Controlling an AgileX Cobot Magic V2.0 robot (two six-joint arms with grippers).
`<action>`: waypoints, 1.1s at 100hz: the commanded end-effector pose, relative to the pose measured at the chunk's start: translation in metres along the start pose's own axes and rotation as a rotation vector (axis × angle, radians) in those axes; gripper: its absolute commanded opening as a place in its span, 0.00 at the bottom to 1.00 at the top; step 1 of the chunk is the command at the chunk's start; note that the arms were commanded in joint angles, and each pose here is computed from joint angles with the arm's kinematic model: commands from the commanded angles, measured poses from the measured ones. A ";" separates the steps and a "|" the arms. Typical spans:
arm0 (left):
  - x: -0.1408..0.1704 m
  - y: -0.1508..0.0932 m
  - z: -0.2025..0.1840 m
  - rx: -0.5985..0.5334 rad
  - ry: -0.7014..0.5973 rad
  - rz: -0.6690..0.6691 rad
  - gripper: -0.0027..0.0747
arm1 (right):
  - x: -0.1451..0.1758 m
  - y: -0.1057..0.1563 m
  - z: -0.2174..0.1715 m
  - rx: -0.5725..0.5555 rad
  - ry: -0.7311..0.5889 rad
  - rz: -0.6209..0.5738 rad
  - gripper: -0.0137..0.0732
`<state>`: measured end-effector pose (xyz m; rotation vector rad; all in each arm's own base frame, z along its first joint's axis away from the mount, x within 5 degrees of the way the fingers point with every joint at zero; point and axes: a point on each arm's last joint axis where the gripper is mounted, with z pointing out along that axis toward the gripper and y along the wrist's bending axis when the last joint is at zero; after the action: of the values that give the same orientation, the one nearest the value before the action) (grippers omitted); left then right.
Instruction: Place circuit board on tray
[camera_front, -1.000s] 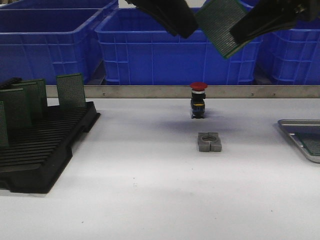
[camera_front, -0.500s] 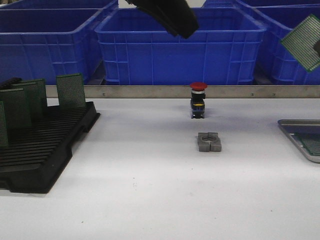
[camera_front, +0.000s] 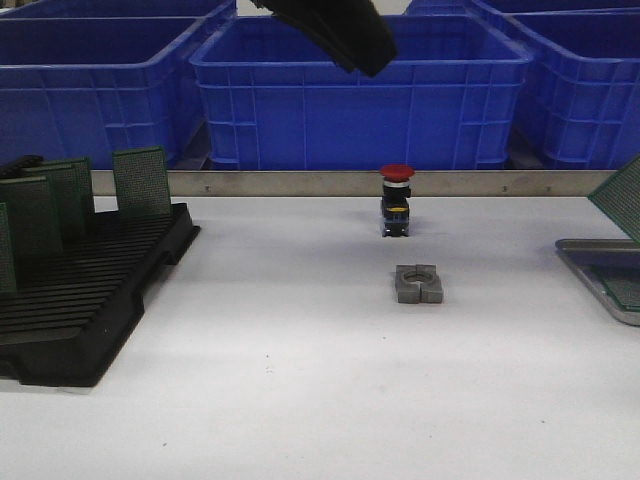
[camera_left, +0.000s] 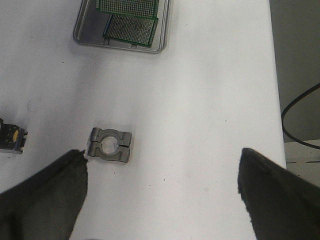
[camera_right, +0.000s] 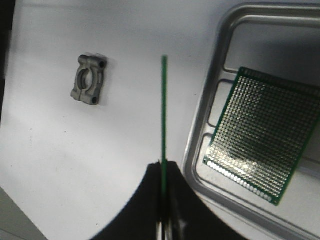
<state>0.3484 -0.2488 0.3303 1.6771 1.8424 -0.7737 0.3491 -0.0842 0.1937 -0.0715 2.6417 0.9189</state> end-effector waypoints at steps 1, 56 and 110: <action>-0.022 -0.019 -0.023 0.019 -0.076 0.030 0.77 | -0.008 0.008 -0.013 -0.004 -0.065 -0.014 0.08; -0.022 -0.019 -0.023 0.019 -0.076 0.030 0.77 | -0.008 -0.010 0.002 0.031 -0.056 0.021 0.08; -0.022 -0.019 -0.023 0.019 -0.076 0.030 0.77 | -0.008 -0.013 0.003 0.044 -0.058 0.023 0.30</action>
<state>0.3484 -0.2488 0.3303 1.6754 1.8441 -0.7750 0.3585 -0.0920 0.1634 0.0076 2.6773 0.8618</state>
